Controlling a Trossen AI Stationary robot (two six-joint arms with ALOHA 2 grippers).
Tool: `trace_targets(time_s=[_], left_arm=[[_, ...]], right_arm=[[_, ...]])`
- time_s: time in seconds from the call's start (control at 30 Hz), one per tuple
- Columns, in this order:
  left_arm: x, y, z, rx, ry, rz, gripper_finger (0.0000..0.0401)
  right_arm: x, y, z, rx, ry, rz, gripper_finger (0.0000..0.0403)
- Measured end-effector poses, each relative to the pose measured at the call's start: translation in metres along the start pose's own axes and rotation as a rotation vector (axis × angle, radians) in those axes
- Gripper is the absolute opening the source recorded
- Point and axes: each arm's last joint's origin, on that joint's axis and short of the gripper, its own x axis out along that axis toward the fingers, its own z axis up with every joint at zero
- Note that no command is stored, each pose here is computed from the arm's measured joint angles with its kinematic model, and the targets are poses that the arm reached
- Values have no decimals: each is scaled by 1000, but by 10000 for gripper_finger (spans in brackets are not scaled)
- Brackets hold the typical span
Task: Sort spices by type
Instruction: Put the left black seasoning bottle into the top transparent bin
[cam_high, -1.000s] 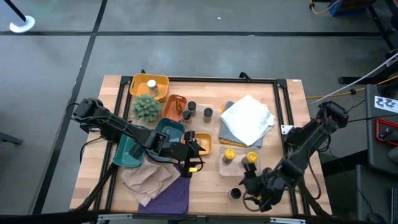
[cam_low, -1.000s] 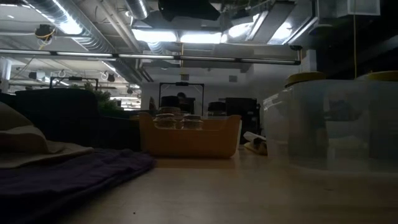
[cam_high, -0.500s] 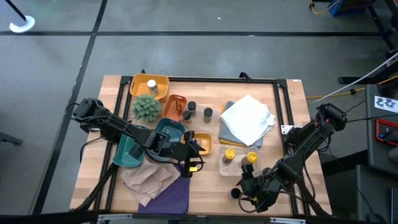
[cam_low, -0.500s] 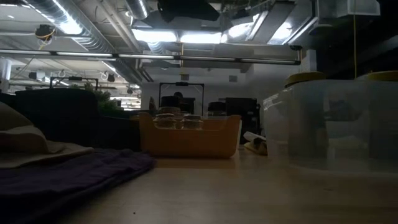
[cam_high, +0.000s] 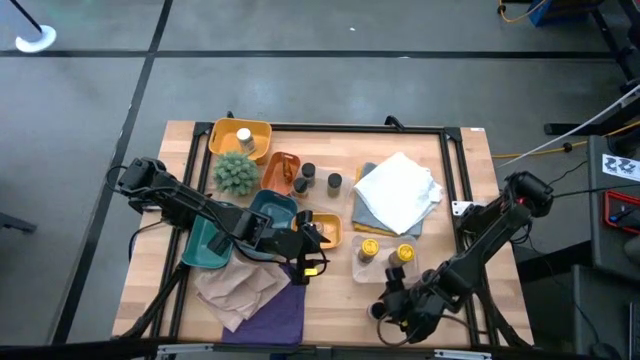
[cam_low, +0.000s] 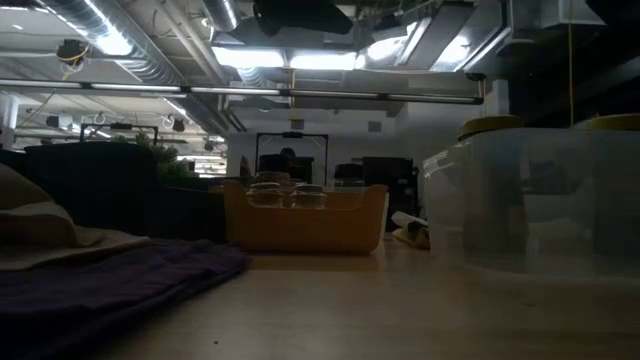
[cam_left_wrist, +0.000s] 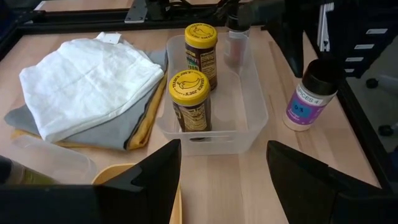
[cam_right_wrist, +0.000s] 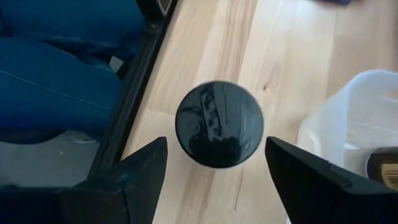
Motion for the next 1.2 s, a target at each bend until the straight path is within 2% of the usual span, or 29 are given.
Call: trace_targets(time_s=[0.2,0.37,0.53,0.77,0.97,1.2], left_arm=[[0,0,0,0,0,0,221],[0,0,0,0,0,0,221],[0,0,0,1,-1,0,221],[0,0,0,47,-1,0,221],[-2,1,1,52,-6,2,221],[-35,13,14,33,-41,30,221]], right_arm=[[16,3,-2,-5,9,-7,271],[31,7,-4,-57,6,-7,271],[42,7,-3,-45,-8,-8,269],[46,6,0,-31,-28,3,212],[47,3,2,-17,-37,-6,212],[43,-4,22,32,-81,72,215]])
